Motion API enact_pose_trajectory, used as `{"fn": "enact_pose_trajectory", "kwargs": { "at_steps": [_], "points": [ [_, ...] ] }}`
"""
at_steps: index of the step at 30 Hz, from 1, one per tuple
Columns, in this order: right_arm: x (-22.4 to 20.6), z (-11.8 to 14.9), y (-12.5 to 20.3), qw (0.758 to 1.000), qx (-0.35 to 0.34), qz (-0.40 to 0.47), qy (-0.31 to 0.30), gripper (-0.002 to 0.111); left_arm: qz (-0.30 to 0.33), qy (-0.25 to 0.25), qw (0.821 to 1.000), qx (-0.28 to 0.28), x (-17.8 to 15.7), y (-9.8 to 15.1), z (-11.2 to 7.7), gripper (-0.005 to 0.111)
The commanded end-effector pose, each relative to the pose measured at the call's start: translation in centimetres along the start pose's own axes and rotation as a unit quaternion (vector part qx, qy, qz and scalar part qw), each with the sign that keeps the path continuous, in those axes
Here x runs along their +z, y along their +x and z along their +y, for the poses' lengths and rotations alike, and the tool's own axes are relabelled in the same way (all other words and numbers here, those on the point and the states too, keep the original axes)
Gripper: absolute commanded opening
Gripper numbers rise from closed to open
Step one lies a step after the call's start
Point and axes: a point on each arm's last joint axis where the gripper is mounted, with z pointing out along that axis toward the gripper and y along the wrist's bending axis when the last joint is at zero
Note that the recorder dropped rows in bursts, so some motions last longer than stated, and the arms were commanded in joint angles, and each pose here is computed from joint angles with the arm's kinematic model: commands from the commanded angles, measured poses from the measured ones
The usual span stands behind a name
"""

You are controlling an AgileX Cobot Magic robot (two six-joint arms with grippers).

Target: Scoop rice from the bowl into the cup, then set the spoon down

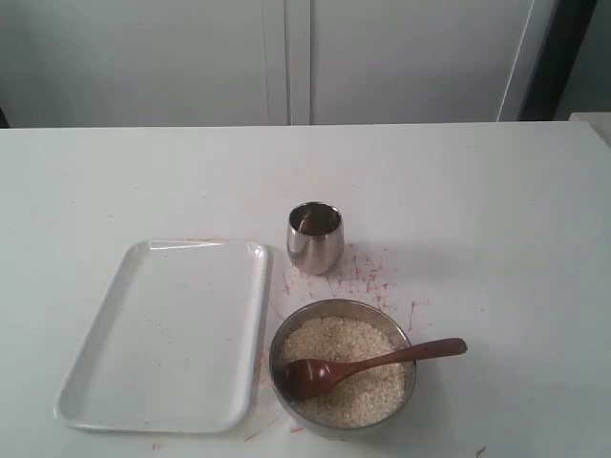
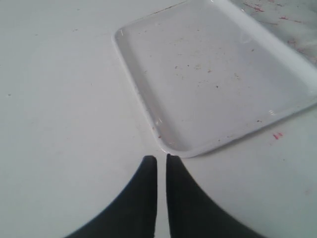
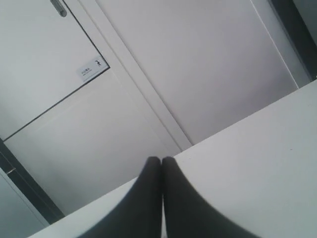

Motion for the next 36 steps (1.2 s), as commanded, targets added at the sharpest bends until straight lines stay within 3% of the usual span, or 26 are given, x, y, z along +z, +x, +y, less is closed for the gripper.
{"fn": "enact_pose_trajectory", "kwargs": {
  "at_steps": [1, 7, 21, 24, 28, 33, 36],
  "points": [
    [-0.1, 0.1, -0.3, 0.999, 0.024, -0.022, -0.008, 0.0, 0.003, 0.002, 1.0, -0.004, 0.0, 0.2, -0.1, 0.014],
    [-0.1, 0.3, -0.7, 0.998, 0.047, -0.036, -0.018, 0.0, 0.003, 0.002, 1.0, -0.004, 0.0, 0.2, -0.1, 0.014],
    [-4.1, 7.8, -12.2, 0.975, -0.16, -0.135, -0.076, 0.0, 0.003, 0.002, 1.0, -0.004, 0.0, 0.2, -0.1, 0.014],
    [-4.5, 9.7, -15.5, 0.968, -0.218, -0.098, -0.077, 0.0, 0.003, 0.002, 1.0, -0.004, 0.0, 0.2, -0.1, 0.014],
    [-3.1, 12.6, -19.6, 0.954, -0.284, 0.031, -0.088, 0.0, 0.003, 0.002, 1.0, -0.004, 0.0, 0.2, -0.1, 0.014],
    [0.4, 16.4, -22.8, 0.906, -0.361, 0.157, -0.155, 0.0, 0.003, 0.002, 1.0, -0.004, 0.0, 0.2, -0.1, 0.014],
    [3.1, 18.0, -22.3, 0.863, -0.398, 0.238, -0.199, 0.0, 0.003, 0.002, 1.0, -0.004, 0.0, 0.2, -0.1, 0.014]
  ]
}}
